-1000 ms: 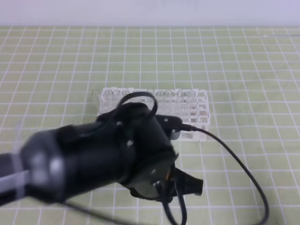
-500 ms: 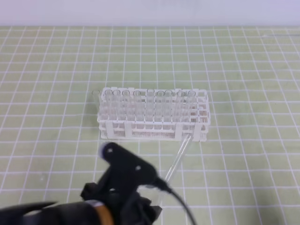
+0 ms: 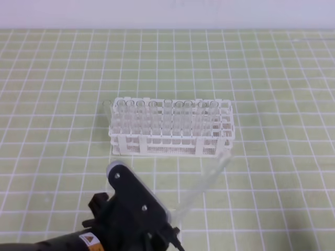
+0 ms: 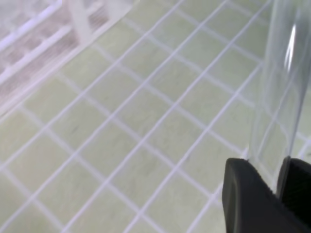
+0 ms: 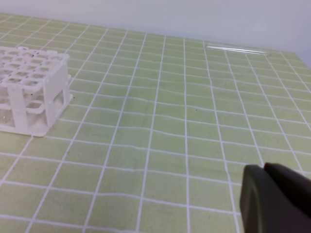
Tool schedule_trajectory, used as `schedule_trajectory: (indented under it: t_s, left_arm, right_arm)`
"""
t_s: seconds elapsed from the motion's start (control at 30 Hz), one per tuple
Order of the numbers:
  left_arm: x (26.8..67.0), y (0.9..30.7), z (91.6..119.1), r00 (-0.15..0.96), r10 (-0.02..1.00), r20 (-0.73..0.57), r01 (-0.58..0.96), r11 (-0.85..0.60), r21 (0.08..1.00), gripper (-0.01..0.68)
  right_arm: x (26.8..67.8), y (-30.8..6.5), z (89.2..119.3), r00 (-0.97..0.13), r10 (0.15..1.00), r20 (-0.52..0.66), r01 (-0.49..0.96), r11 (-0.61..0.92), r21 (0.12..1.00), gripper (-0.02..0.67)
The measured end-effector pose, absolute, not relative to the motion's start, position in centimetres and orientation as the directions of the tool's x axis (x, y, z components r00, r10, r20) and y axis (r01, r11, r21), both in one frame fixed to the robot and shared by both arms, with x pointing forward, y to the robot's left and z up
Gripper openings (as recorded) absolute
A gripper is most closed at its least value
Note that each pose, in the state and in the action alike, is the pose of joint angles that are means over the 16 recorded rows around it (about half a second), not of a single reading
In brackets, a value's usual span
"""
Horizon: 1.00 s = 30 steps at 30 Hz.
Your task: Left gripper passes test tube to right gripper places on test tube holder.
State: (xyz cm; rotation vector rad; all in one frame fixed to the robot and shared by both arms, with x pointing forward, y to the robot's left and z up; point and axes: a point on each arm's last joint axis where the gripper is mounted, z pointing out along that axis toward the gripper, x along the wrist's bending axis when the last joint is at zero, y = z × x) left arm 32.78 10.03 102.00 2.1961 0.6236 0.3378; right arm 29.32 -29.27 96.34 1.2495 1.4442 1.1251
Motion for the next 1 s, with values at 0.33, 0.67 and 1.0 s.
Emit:
schedule_trajectory:
  t_s: [0.33,0.67,1.0]
  left_arm:
    - [32.3,9.7,101.6,0.876,0.483,0.014,0.278,-0.528,0.802,0.107]
    - [32.5,10.0,101.4,0.876,0.478,0.062,0.247,-0.555,0.794,0.109]
    - [33.6,9.9,101.9,0.883,0.466,0.055,0.214,-0.504,0.837,0.113]
  right_arm:
    - [29.3,-29.3,96.4,-0.093,0.994,-0.055,0.182,0.072,0.981,-0.018]
    - [29.4,-28.5,97.3,-0.116,0.907,0.405,0.148,-0.388,0.91,-0.018]
    - [29.4,-28.7,98.7,-0.121,0.493,0.861,0.101,-0.857,0.505,-0.018]
